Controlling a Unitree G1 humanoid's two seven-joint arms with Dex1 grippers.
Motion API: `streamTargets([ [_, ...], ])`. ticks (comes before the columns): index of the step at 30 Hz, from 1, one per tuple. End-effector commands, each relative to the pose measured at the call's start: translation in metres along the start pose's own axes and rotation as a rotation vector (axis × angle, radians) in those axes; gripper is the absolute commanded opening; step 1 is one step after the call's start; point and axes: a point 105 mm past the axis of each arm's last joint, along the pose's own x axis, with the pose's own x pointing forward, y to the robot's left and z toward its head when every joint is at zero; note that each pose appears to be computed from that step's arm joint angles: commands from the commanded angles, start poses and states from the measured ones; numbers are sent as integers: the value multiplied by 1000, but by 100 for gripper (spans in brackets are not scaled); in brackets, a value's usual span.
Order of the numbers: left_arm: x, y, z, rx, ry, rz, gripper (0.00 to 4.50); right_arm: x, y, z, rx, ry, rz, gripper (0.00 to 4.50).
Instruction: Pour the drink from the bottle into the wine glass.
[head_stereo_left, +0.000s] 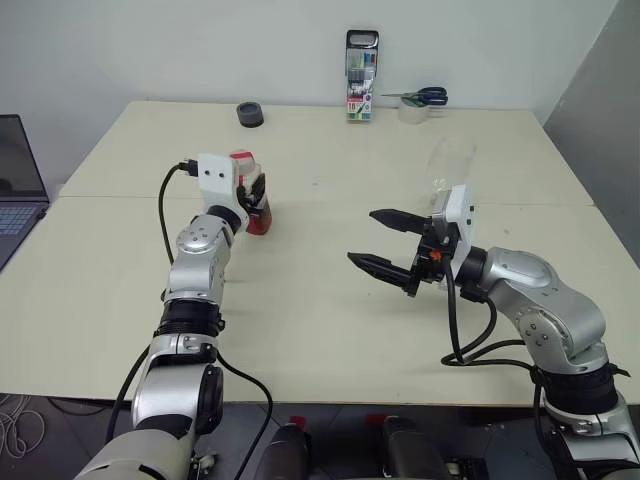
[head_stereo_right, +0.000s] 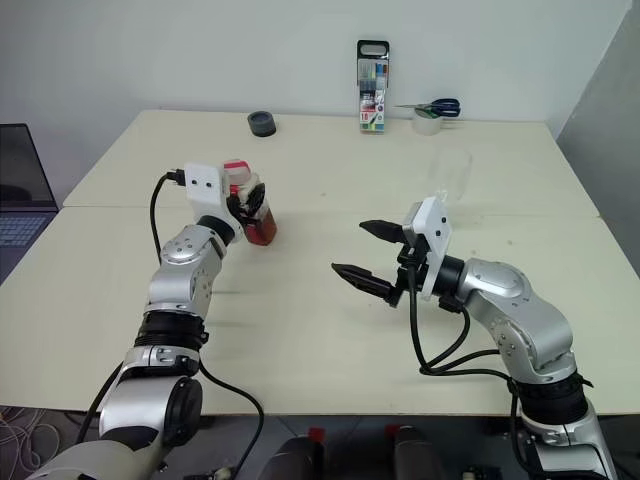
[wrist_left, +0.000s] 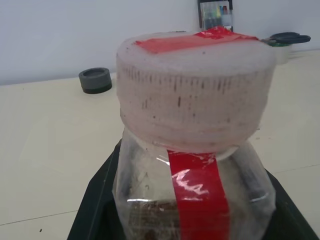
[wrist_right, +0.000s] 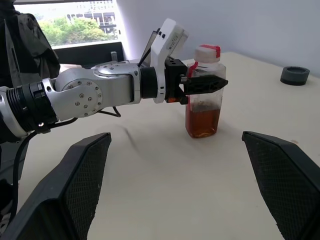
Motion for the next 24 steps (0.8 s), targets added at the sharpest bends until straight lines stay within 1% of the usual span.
streamTargets([
  [1,-4,-7,20,8,-86,-61,177,-4,-1,16,-51,-51,-16,450],
  [4,-11,-24,25,-39,-110,-189,177,-12,-2,18,-68,-46,-46,450],
  [8,-20,-58,32,-21,-137,-399,177,-30,-1,22,-72,-37,-86,450],
  [12,-29,-91,39,-7,-151,-621,177,-36,8,23,-88,-5,-105,450],
  [17,-51,-139,43,33,-147,-982,177,-29,10,34,-130,-9,-196,450],
  [20,-60,-156,43,39,-137,-1114,177,-20,8,38,-108,-20,-234,450],
  [24,-66,-172,44,71,-135,-1229,177,-8,10,41,-101,-36,-229,450],
])
